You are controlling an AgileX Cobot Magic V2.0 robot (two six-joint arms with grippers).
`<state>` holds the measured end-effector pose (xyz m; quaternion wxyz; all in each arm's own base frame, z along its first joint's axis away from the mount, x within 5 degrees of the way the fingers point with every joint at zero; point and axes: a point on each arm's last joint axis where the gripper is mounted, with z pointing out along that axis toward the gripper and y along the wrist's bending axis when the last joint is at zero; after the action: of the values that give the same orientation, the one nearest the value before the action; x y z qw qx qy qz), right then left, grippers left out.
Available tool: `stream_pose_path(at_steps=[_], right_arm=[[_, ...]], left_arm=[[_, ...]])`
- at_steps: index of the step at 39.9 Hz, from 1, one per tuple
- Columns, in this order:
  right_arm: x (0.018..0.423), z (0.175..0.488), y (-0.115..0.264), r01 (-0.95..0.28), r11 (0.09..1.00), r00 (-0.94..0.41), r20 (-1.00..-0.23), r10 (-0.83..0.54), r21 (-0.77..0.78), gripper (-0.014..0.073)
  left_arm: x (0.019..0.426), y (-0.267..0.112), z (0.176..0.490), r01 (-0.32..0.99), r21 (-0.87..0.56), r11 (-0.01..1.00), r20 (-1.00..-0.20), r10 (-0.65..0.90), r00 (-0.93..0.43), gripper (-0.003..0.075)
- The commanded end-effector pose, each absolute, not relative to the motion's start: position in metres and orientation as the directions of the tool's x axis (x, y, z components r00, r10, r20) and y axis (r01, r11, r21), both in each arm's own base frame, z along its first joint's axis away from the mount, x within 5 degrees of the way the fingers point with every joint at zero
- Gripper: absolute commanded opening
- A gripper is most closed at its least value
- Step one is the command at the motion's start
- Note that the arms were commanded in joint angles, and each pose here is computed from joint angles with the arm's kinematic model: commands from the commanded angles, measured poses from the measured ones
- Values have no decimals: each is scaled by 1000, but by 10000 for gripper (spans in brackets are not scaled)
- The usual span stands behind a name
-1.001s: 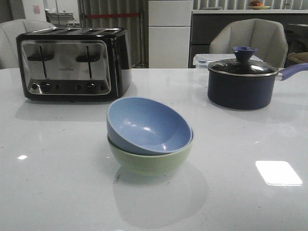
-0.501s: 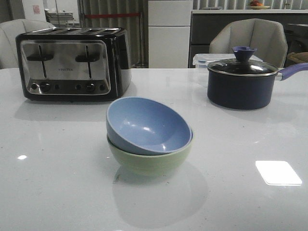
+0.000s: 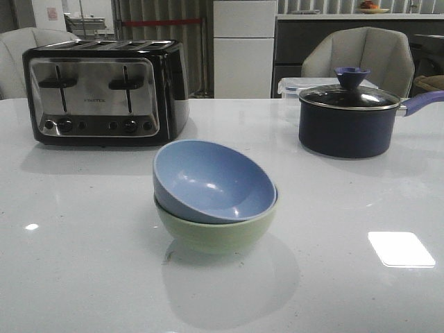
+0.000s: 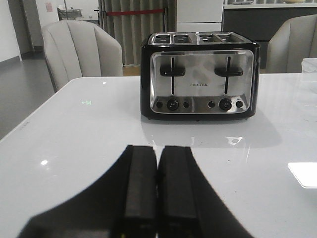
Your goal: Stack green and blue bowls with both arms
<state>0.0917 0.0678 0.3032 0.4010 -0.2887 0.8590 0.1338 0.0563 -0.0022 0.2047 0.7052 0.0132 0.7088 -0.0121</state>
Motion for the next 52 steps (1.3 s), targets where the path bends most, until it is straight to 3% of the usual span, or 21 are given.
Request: stream_pose_path(at_steps=[1, 14, 52], right_arm=[[95, 317, 69, -599, 801, -449, -821, -352, -15, 32], [95, 317, 69, -599, 801, -449, -821, -352, -15, 32], [88, 314, 61, -576, 818, -438, -843, -313, -5, 32]], left_arm=[[54, -3, 211, 50, -10, 999, -995, -15, 101, 98], [54, -4, 217, 70, -12, 997, -985, -24, 169, 98], [54, -4, 217, 71, -10, 997, -987, -22, 161, 98]])
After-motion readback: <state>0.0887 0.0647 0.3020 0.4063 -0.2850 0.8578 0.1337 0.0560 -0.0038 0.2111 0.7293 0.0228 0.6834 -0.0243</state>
